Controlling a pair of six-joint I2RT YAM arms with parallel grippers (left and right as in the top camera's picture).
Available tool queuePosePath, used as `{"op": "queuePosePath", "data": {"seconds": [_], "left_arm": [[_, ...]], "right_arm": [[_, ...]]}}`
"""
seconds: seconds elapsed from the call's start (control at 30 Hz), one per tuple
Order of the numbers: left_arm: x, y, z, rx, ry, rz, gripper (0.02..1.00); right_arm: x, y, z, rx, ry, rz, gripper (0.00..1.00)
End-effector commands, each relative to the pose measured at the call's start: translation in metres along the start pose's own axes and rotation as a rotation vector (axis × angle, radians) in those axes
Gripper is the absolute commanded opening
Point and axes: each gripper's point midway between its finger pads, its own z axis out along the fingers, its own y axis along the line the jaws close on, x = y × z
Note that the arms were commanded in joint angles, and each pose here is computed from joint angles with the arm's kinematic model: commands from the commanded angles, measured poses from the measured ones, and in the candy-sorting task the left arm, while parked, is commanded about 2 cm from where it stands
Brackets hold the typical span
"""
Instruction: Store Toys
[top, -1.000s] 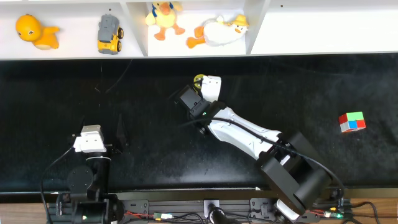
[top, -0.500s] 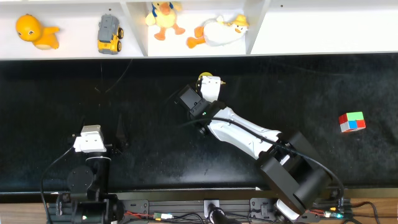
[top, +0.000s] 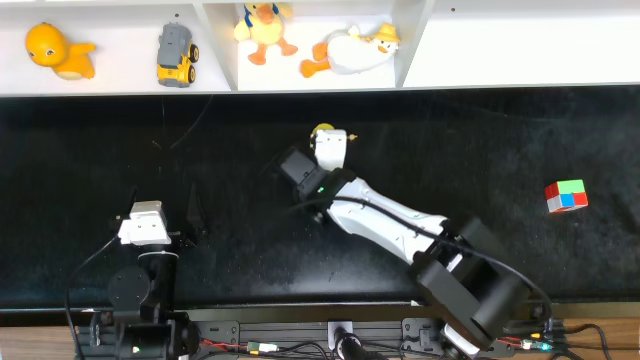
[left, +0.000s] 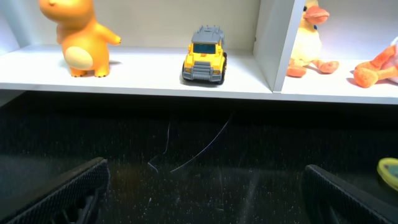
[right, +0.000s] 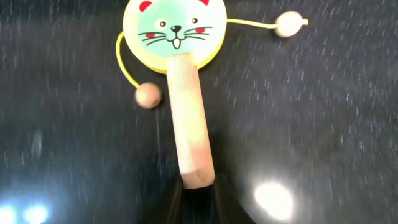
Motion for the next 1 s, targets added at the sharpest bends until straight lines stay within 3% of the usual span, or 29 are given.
{"op": "queuePosePath", "data": {"seconds": [0.03,0.37,0.53,0.6,1.0], "left_arm": [[0.000,0.002,0.000,-0.010,-0.006,0.015,0.998],[0.000,0.002,0.000,-0.010,-0.006,0.015,0.998],[0.000,0.002,0.000,-0.010,-0.006,0.015,0.998],[0.000,0.002,0.000,-0.010,-0.006,0.015,0.998],[0.000,0.002,0.000,-0.010,-0.006,0.015,0.998]], "right_arm": [[0.002,-0.005,-0.029,-0.017,0.018,0.000,0.042],[0.016,-0.084,-0.077,0.062,0.033,0.046,0.042],[0.016,-0.129,-0.092,0.104,0.022,0.131,0.042],[0.005,-0.176,-0.105,0.194,-0.003,0.185,0.042],[-0.064,-0.217,-0.129,0.307,-0.115,0.034,0.045]]}}
